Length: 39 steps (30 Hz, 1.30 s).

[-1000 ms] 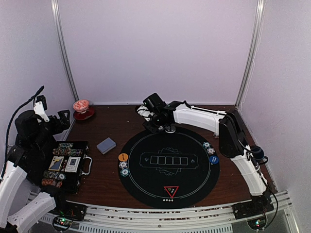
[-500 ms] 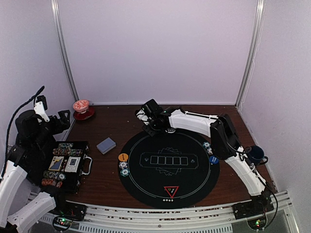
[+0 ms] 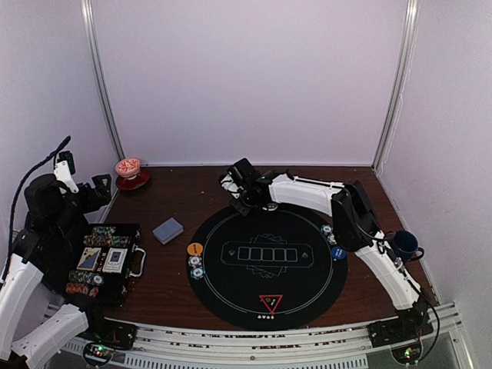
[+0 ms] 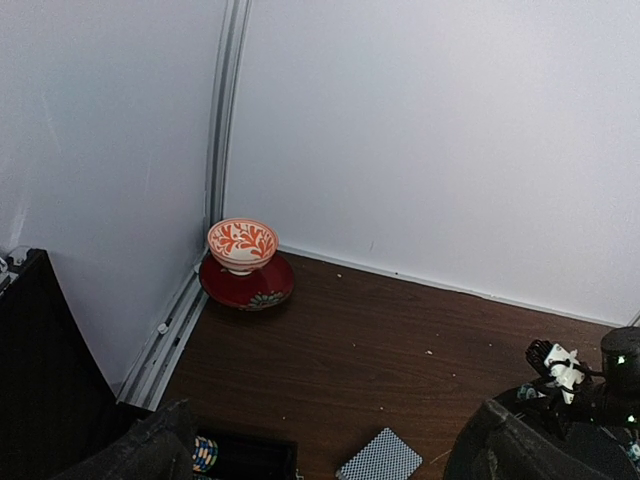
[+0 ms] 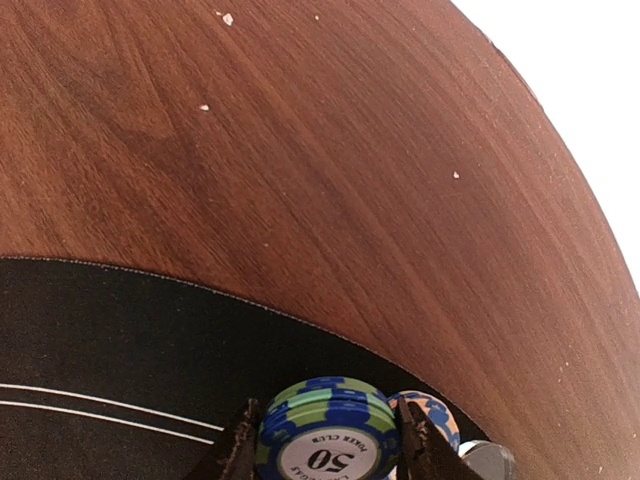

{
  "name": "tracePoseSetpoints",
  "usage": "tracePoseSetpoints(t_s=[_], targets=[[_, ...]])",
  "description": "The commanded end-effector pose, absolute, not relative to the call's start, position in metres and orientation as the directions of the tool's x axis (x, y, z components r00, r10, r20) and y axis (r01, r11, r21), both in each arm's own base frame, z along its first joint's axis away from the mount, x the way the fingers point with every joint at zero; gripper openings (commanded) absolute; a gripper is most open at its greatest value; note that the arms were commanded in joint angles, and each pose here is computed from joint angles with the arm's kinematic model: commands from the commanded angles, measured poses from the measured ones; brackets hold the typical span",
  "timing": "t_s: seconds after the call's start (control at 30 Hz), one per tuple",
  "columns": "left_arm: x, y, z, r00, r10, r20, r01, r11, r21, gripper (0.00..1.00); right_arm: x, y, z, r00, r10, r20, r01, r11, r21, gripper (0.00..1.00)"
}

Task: Distribute texas hold em gaming equipment
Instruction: Place the poker chips pile in the dealer area.

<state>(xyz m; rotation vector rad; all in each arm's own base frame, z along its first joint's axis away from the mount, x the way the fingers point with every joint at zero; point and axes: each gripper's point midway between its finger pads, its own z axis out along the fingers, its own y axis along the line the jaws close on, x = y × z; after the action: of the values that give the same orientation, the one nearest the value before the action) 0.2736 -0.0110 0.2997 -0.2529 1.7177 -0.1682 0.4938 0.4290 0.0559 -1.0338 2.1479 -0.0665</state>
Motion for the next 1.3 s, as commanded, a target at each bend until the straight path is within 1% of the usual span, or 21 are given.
tracePoseSetpoints(t_s=[0.0, 0.33, 0.47, 1.0, 1.27], targets=[[0.276, -0.010, 0.310, -0.102, -0.278, -0.955, -0.063, 0.960, -0.273, 0.98, 0.504, 0.425, 0.051, -0.405, -0.692, -0.598, -0.632, 0.684, -0.364, 0.29], [0.276, -0.010, 0.310, -0.101, -0.278, -0.955, -0.063, 0.960, -0.273, 0.98, 0.502, 0.425, 0.043, -0.410, -0.701, -0.584, -0.647, 0.675, -0.356, 0.30], [0.276, -0.010, 0.310, -0.103, -0.278, -0.955, -0.061, 0.960, -0.273, 0.98, 0.501, 0.425, 0.042, -0.411, -0.703, -0.580, -0.650, 0.672, -0.354, 0.32], [0.276, -0.011, 0.310, -0.103, -0.278, -0.955, -0.060, 0.960, -0.273, 0.98, 0.502, 0.423, 0.042, -0.405, -0.714, -0.571, -0.646, 0.665, -0.374, 0.50], [0.276, -0.011, 0.310, -0.102, -0.278, -0.955, -0.058, 0.960, -0.274, 0.98, 0.502, 0.423, 0.047, -0.400, -0.718, -0.570, -0.647, 0.662, -0.379, 0.56]])
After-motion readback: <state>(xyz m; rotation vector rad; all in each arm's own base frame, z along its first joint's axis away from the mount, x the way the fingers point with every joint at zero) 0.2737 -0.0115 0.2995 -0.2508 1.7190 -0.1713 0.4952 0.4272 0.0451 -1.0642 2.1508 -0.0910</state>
